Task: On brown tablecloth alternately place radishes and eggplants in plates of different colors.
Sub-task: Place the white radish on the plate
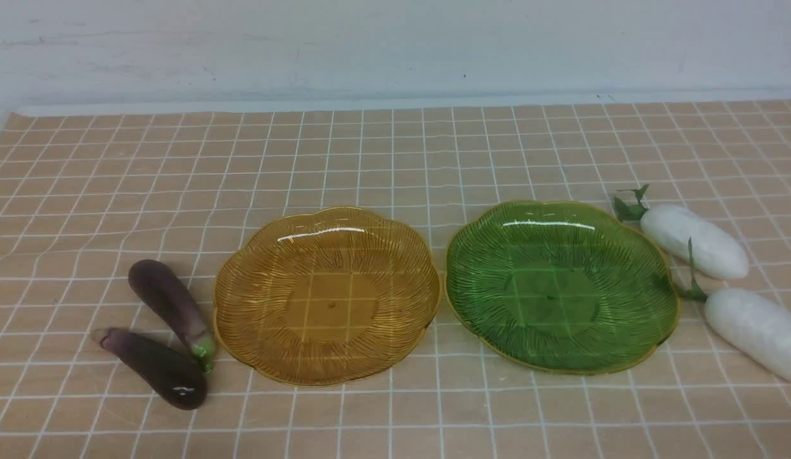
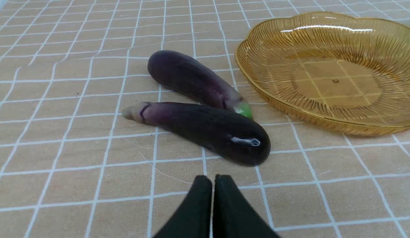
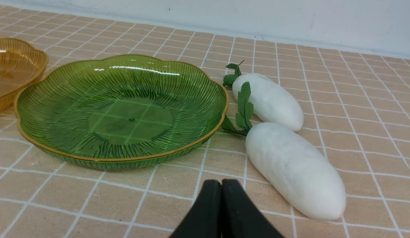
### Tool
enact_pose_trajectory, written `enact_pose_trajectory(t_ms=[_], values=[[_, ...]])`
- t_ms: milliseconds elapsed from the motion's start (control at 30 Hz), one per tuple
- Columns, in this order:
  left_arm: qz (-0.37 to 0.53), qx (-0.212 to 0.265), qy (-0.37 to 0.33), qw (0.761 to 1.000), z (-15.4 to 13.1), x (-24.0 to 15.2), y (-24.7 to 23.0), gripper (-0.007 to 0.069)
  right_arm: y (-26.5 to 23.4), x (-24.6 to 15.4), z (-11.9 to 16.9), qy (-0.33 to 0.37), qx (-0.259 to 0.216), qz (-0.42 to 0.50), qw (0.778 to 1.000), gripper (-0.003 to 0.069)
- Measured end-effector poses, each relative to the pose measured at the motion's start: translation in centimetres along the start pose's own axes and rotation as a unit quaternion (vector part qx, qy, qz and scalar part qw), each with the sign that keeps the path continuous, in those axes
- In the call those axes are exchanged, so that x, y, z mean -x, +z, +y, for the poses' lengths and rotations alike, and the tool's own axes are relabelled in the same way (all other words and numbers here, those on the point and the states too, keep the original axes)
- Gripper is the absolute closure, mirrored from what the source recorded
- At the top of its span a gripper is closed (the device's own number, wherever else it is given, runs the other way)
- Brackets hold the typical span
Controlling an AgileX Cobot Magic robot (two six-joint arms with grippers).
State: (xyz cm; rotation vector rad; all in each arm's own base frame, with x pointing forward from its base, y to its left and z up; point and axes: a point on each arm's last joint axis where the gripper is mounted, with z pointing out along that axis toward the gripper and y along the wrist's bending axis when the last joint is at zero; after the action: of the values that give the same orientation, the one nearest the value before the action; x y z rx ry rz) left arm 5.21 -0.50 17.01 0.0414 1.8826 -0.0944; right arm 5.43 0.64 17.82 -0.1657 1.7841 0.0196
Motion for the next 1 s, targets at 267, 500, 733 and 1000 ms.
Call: enact_pose_trajectory(t_ms=[267, 500, 733, 1000], values=[[0.0, 0.0, 0.0, 1.0, 0.0, 0.0, 0.0, 0.0629, 0.0, 0.0, 0.0, 0.0, 0.0, 0.0, 1.0, 0.0676], [0.0, 0.0, 0.0, 1.0, 0.0, 0.0, 0.0, 0.0629, 0.0, 0.0, 0.0, 0.0, 0.0, 0.0, 1.0, 0.0676], [0.0, 0.0, 0.0, 1.0, 0.0, 0.0, 0.0, 0.0629, 0.0, 0.0, 0.0, 0.0, 0.0, 0.0, 1.0, 0.0676], [0.0, 0.0, 0.0, 1.0, 0.0, 0.0, 0.0, 0.0629, 0.0, -0.02, -0.25, -0.062, -0.013, 0.002, 0.998, 0.0676]])
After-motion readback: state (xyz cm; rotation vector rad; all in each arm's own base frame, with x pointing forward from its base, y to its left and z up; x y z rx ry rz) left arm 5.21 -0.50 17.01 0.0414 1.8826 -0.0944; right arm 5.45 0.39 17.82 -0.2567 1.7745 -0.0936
